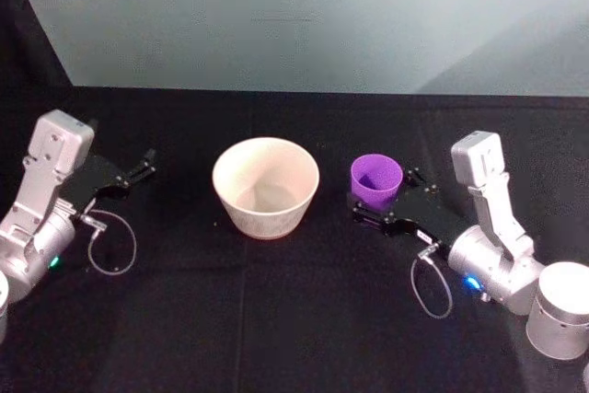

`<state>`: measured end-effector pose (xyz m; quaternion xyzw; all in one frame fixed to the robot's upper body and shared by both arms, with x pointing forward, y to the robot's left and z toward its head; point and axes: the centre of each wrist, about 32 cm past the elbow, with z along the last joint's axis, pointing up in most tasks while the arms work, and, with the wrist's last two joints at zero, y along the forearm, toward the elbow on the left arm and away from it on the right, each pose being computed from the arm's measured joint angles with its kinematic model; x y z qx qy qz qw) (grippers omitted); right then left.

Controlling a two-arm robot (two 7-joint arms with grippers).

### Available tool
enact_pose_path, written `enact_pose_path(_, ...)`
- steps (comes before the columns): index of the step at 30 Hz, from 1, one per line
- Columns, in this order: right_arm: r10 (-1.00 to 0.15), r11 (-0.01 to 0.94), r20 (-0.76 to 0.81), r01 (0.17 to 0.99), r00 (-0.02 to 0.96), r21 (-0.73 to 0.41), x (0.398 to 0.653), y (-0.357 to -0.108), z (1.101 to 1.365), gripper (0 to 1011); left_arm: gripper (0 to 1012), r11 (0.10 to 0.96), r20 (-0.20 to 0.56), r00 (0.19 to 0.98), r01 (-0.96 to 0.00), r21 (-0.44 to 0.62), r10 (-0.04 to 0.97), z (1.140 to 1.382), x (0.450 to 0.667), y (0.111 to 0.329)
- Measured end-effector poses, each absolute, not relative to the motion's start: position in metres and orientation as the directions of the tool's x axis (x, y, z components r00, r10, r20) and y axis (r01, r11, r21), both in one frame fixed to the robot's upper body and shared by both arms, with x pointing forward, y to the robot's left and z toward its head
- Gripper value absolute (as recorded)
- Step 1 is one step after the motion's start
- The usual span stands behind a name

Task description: Pick up the cup and pour the mung beans from the cup into the bowl.

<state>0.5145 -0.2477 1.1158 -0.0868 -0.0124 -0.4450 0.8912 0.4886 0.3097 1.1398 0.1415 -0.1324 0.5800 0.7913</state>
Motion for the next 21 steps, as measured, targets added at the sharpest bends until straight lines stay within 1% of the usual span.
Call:
enact_pose_path(14, -0.789, 0.597, 0.082, 0.791, 0.609, -0.133, 0.523, -0.2421, 1.1128, 1002, 1000, 0.287, 0.374, 0.292, -0.955, 0.07, 0.88, 1.1398, 0.4886, 0.3097)
enact_pose_path(17, -0.788, 0.598, 0.082, 0.791, 0.61, -0.132, 0.5233, -0.2414, 1.1126, 969, 1000, 0.287, 0.374, 0.292, -0.955, 0.07, 0.88, 1.1398, 0.4886, 0.3097)
enact_pose_path(18, -0.789, 0.597, 0.082, 0.791, 0.609, -0.132, 0.5235, -0.2411, 1.1126, 931, 1000, 0.287, 0.374, 0.292, -0.955, 0.07, 0.88, 1.1398, 0.4886, 0.3097)
enact_pose_path(21, -0.789, 0.597, 0.083, 0.791, 0.609, -0.132, 0.5235, -0.2404, 1.1125, 890, 1000, 0.287, 0.374, 0.292, -0.955, 0.07, 0.88, 1.1398, 0.4886, 0.3097)
